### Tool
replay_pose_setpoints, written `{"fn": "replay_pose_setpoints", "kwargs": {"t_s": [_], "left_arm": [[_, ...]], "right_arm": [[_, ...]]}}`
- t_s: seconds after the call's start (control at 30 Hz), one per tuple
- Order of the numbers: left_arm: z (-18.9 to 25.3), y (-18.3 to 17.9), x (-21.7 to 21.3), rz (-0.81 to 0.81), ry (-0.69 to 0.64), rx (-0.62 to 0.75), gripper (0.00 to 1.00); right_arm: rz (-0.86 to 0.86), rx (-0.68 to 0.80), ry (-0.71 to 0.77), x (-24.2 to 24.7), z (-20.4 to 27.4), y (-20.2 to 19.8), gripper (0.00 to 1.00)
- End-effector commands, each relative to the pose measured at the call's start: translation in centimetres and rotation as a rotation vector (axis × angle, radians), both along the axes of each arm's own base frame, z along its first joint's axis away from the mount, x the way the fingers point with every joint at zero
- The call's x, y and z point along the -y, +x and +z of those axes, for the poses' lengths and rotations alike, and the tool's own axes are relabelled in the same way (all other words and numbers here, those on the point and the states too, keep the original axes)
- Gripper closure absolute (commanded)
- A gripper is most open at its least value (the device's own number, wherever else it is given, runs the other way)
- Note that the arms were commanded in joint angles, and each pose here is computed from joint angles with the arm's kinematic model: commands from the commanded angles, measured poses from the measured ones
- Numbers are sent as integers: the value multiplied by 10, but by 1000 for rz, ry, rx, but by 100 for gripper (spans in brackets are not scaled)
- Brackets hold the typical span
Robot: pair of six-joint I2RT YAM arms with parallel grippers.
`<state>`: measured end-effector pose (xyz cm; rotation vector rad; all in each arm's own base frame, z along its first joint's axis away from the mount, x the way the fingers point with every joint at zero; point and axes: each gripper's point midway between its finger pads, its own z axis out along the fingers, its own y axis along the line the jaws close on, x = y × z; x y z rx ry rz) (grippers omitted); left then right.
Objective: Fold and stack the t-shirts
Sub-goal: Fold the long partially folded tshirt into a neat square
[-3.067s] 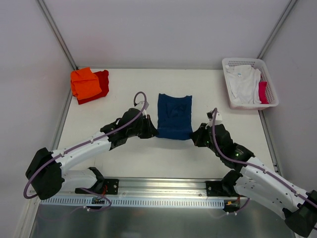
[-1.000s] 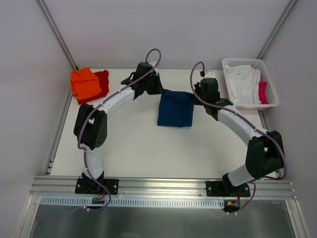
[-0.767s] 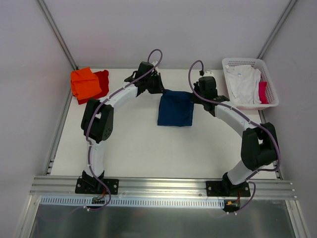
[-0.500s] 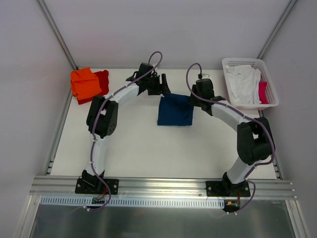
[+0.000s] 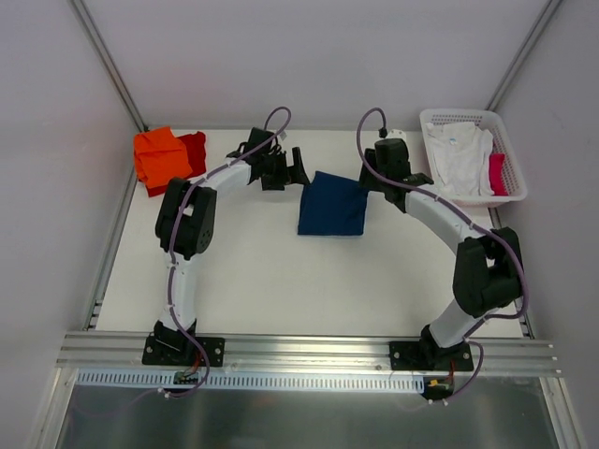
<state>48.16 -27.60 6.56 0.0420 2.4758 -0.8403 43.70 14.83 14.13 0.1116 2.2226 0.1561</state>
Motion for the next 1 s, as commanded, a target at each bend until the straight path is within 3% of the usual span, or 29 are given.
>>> {"fn": "replay_pose_setpoints", "kwargs": {"t_s": [0.0,0.03,0.07,0.2,0.27,0.3,0.33,0.57,0.6,0.7,0.83,0.97], "left_arm": [[37,-8,-17,25,24,83,1],[33,-12,-22,35,36,74,1],[38,-16,-26,43,36,78,1],[20,-41,-61,112,81,31,1],[34,-47,-73,140,78,64,1],[27,-57,-79,147,86,45,1],[39,-58,-88,165,75,69,1],[50,-82,-118,219,54,80,1],[53,-83,-120,220,50,86,1],[60,-88,-123,229,40,99,1],[62,-93,-121,224,28,99,1],[66,-96,-122,224,21,106,1]], "right_arm": [[91,139,102,-17,75,1,58],[143,125,151,-30,75,-3,72],[150,109,198,-37,75,-5,99],[281,22,430,-80,62,-17,100],[377,7,587,-106,63,-19,100],[345,-51,681,-109,51,-24,100],[411,-6,761,-119,64,-22,100],[373,-82,1178,-120,42,-16,100],[388,-23,1243,-114,41,-9,100],[259,-135,1477,-109,4,-7,100],[176,-257,1533,-114,-51,-4,100],[235,-206,1525,-115,-25,-6,100]]}}
